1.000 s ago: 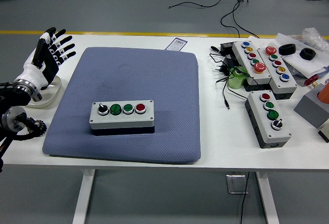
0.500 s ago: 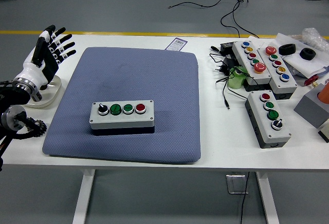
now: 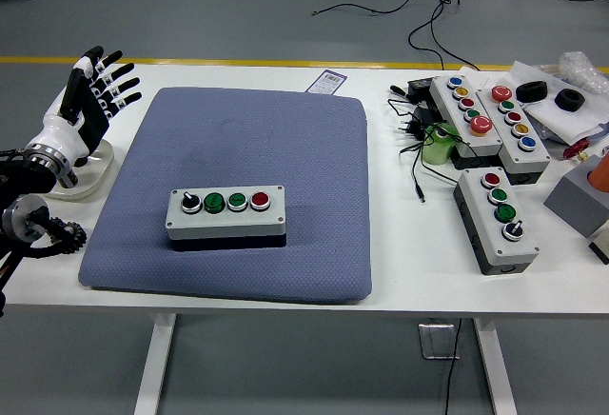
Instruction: Pick up the button,place it on the desk,press the button,press the button
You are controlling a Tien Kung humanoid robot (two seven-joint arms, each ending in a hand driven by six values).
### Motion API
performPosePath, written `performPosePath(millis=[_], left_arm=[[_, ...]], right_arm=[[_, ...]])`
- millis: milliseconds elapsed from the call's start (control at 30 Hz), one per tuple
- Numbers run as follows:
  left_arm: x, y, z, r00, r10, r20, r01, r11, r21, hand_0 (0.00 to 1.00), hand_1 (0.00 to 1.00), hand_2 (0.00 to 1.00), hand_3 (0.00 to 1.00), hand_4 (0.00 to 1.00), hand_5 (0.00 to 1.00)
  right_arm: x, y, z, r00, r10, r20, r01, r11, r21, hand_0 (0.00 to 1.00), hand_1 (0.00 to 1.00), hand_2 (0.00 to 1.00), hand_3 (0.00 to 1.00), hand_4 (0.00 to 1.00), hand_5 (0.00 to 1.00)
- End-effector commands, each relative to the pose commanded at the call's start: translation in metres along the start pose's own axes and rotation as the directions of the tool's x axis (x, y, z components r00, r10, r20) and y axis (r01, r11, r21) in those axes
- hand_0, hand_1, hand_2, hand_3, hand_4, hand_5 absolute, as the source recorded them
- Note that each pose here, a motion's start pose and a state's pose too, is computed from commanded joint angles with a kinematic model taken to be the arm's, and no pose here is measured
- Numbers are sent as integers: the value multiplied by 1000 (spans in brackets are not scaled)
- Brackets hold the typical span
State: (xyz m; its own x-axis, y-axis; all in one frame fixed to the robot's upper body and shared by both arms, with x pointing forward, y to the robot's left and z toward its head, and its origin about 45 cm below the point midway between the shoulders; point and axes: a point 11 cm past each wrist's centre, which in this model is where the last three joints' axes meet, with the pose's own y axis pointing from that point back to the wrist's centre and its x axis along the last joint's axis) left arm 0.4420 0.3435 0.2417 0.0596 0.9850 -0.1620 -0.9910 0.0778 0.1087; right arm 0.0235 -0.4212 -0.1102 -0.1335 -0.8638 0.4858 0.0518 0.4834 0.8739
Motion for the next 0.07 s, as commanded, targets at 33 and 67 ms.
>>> performPosePath(millis=[33, 67], left_arm=[[0, 0, 0, 1000, -1, 0, 1, 1000, 0, 835, 885, 918, 943, 640, 998], [0, 0, 0, 1000, -1, 0, 1, 1000, 1, 835, 885, 918, 943, 640, 998]], right_arm=[[0, 0, 0, 1000, 0, 0, 0, 1000, 0, 618, 681, 725, 637, 345, 153], [0, 0, 0, 1000, 0, 1, 0, 1000, 0, 618, 681, 725, 637, 345, 153]])
